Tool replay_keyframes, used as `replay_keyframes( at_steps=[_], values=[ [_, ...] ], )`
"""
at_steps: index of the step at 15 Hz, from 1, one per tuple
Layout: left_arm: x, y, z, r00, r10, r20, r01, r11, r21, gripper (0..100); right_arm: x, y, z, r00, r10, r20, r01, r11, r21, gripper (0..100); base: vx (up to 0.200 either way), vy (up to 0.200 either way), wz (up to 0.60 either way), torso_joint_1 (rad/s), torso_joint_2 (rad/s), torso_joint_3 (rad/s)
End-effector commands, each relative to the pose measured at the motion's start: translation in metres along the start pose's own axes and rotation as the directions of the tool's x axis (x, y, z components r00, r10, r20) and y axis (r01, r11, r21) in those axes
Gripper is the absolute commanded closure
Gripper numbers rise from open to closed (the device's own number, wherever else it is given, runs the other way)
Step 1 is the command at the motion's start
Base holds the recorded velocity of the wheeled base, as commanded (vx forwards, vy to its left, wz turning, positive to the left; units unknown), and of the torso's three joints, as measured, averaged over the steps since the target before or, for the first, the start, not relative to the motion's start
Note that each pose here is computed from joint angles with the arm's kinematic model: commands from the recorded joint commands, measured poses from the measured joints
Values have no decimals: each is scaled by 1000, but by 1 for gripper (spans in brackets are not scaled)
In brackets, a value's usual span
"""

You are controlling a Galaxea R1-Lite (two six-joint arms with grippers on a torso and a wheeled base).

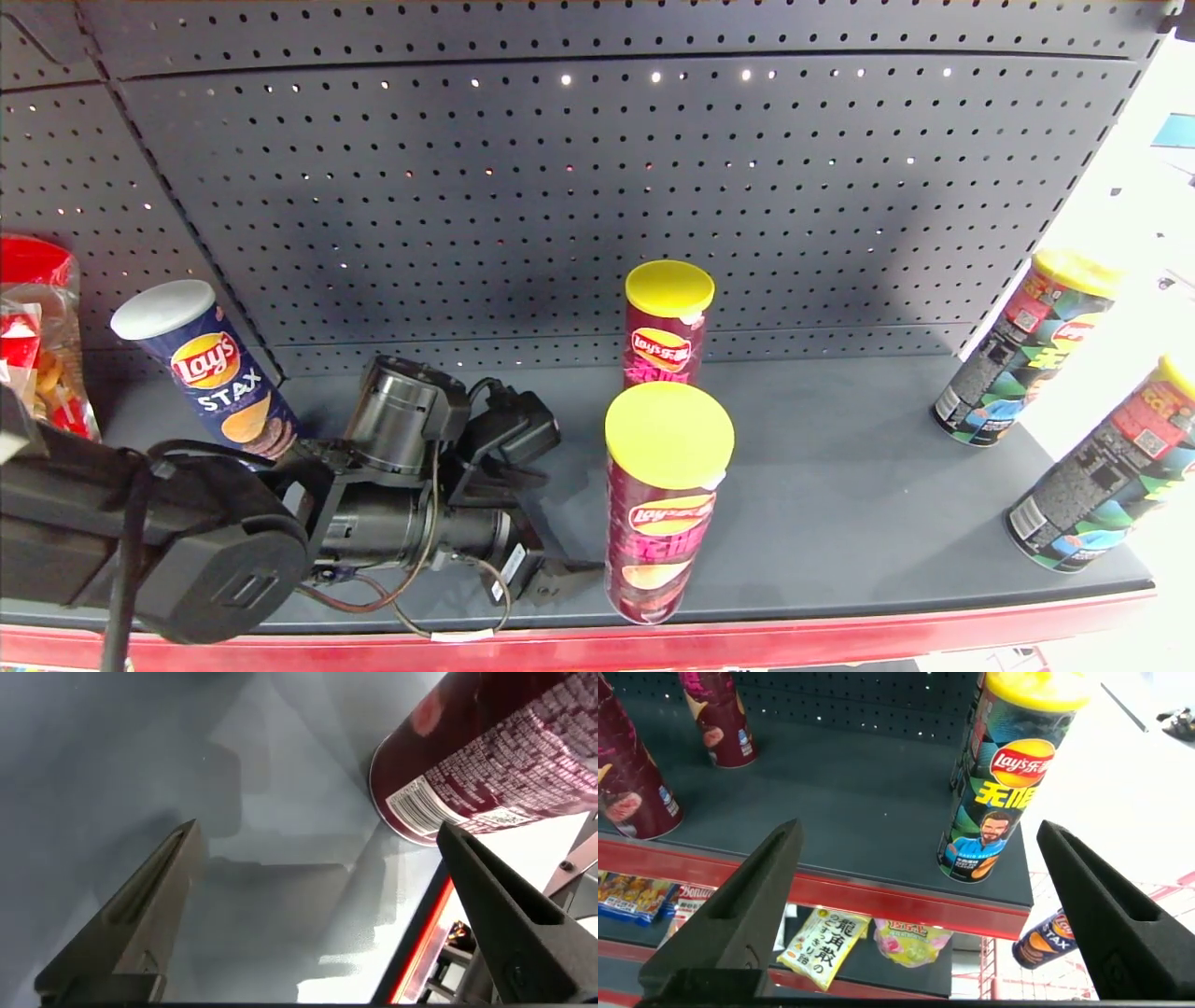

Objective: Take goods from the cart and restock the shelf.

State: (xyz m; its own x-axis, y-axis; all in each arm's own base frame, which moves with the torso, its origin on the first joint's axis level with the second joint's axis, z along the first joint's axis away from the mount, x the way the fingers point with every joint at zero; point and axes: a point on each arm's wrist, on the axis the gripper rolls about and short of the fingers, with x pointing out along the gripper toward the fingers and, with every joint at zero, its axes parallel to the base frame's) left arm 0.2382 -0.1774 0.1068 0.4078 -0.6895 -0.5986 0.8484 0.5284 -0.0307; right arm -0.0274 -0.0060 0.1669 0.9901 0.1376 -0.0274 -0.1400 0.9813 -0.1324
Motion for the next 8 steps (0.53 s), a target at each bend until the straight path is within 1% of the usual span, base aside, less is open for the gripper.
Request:
replay_keyframes(
  at_steps=[1,4,6,7,8],
  values=[
    [-1,0,0,1000,3,0,-3,1000,0,0,0,0,0,1000,2,-3,-2,1000,0,0,0,0,0,0,0,0],
    [-5,-2,-4,1000,6,-6,-6,1000,-3,0,0,0,0,1000,2,-3,-2,1000,0,0,0,0,0,0,0,0],
    [-22,-6,-11,999,39,-6,-39,999,-9,0,0,0,0,1000,2,-1,-2,1000,0,0,0,0,0,0,0,0],
    [-42,-10,-19,998,65,3,-65,998,-18,0,1,0,-1,1000,2,-6,-2,1000,-1,0,0,0,0,0,0,0],
    [-67,-13,-25,994,100,40,-99,995,-25,0,2,0,-2,1000,3,-14,-3,1000,-1,0,0,0,0,0,0,0]
  ],
)
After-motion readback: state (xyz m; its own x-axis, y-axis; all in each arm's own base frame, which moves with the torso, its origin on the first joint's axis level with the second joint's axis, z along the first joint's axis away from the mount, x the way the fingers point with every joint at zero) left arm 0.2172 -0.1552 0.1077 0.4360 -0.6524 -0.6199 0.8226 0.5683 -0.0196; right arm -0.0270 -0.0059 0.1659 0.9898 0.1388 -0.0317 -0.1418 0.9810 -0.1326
